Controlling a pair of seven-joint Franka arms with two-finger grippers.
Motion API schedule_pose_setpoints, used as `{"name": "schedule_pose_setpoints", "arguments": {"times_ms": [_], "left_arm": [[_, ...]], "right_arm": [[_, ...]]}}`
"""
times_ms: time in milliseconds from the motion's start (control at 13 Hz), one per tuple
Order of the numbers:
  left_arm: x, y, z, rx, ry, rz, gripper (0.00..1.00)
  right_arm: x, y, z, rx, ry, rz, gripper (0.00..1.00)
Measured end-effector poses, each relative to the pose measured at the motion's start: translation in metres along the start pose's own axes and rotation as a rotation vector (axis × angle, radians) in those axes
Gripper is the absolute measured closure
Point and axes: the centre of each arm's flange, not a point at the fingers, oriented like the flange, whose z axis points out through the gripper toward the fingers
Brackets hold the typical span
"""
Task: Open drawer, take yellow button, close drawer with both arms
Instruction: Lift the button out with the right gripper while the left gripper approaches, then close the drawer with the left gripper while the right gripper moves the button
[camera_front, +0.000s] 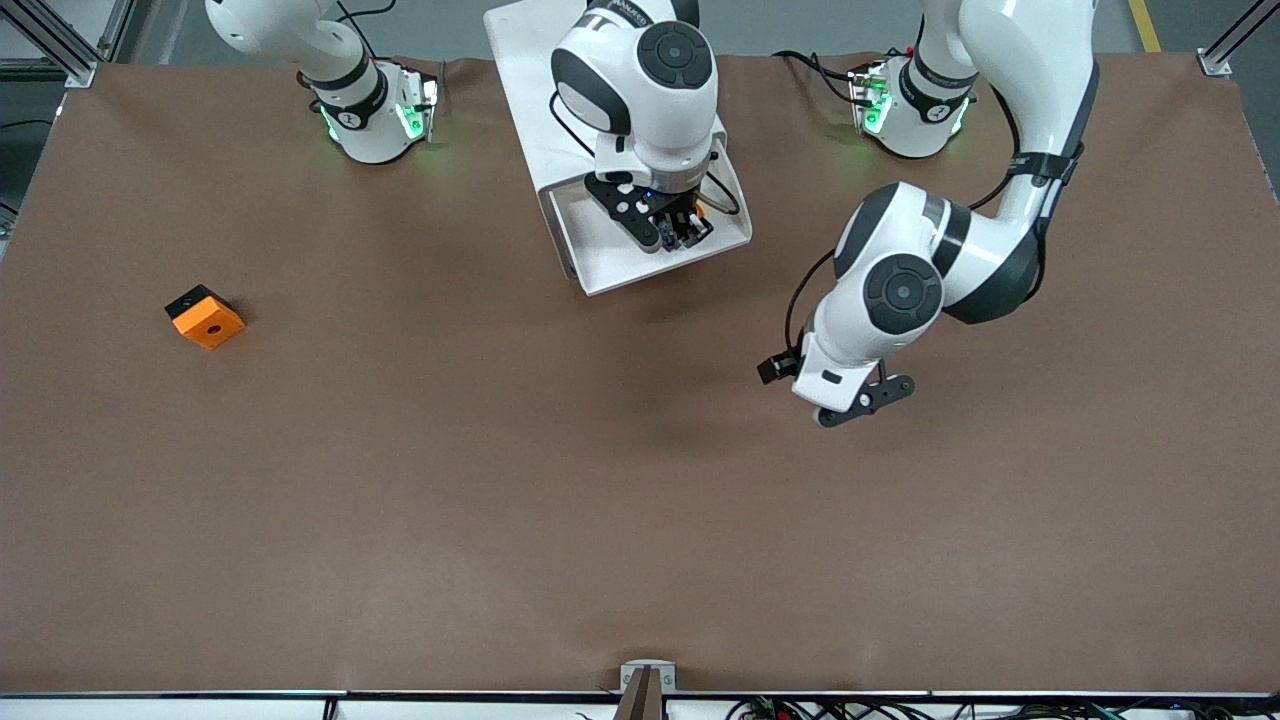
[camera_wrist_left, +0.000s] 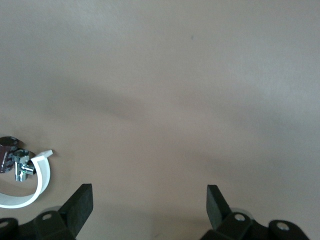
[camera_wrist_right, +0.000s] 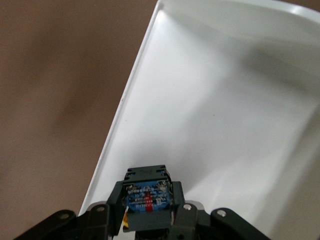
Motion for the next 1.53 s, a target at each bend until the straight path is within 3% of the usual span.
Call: {"name": "schedule_pose_setpoints", "arguments": {"times_ms": [230, 613, 920, 1150, 1533], "left_arm": [[-0.024, 0.007, 0.017, 0.018, -0.037, 0.032, 0.00], [-0.057, 0.009, 0.028, 0.002, -0.040, 0.067, 0.00], [-0.097, 0.034, 0.034, -0.042, -0.082, 0.115, 0.00], [-0.123, 0.049, 0.036, -0.056, -0.111, 0.138, 0.00], [-0.170, 0.070, 0.042, -0.042, -0.139, 0.109, 0.00]], "right_arm": [[0.028, -0.008, -0.023, 0.037, -0.001, 0.002, 0.59], [0.143, 0.015, -0.107, 0.021, -0.009, -0.195, 0.59], [0.277, 0.056, -0.144, -0.014, -0.033, -0.364, 0.59], [0.381, 0.089, -0.137, -0.024, -0.051, -0.449, 0.59], [0.583, 0.193, -0.107, -0.010, -0.030, -0.623, 0.59]]}}
